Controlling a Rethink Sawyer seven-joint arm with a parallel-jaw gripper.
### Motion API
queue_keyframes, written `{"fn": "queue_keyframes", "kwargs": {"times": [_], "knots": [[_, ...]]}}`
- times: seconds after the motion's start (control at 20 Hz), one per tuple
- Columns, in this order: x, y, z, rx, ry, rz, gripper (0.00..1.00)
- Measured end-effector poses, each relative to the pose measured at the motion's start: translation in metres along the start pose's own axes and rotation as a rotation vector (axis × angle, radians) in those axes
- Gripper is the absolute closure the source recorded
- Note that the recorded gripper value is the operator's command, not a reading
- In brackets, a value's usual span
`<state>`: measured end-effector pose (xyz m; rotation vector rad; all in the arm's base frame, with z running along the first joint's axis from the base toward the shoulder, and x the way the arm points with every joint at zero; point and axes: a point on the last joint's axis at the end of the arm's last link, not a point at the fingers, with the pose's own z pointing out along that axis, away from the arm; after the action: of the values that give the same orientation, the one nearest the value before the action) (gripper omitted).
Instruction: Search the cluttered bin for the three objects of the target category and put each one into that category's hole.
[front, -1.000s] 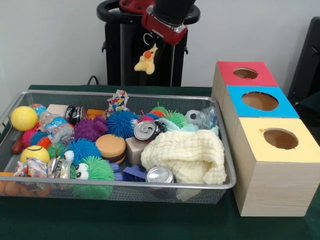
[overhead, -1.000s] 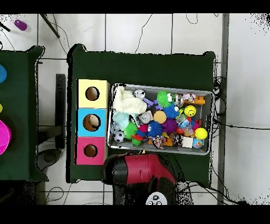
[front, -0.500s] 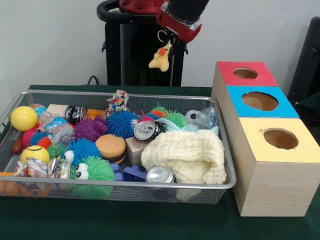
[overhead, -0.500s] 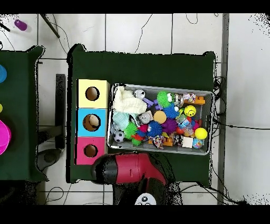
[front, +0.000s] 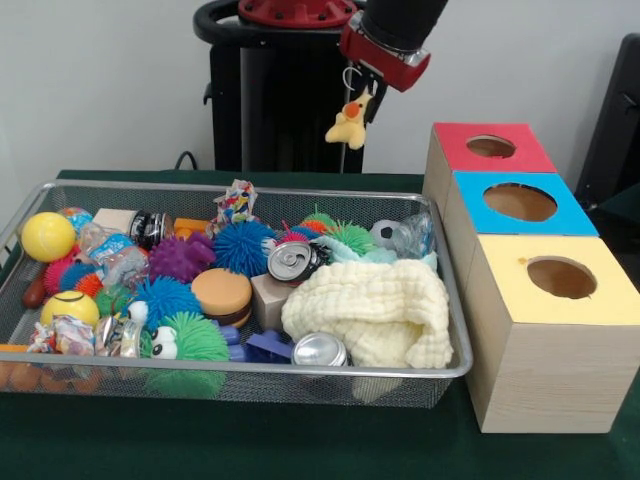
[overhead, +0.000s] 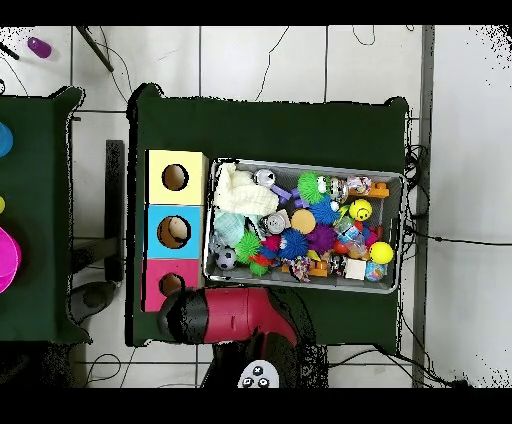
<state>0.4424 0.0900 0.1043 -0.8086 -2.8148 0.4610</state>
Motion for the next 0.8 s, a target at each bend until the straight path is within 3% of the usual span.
{"fn": "queue_keyframes", "kwargs": {"times": [0.35,0.6,0.8], "knots": [[0.007,0.019,-0.003,-0.015,0.017,0.021,1.0],[0.014,0.027,-0.005,-0.007,0.03,0.029,1.0],[0.023,0.032,-0.008,0.024,0.071,0.041,1.0]]}}
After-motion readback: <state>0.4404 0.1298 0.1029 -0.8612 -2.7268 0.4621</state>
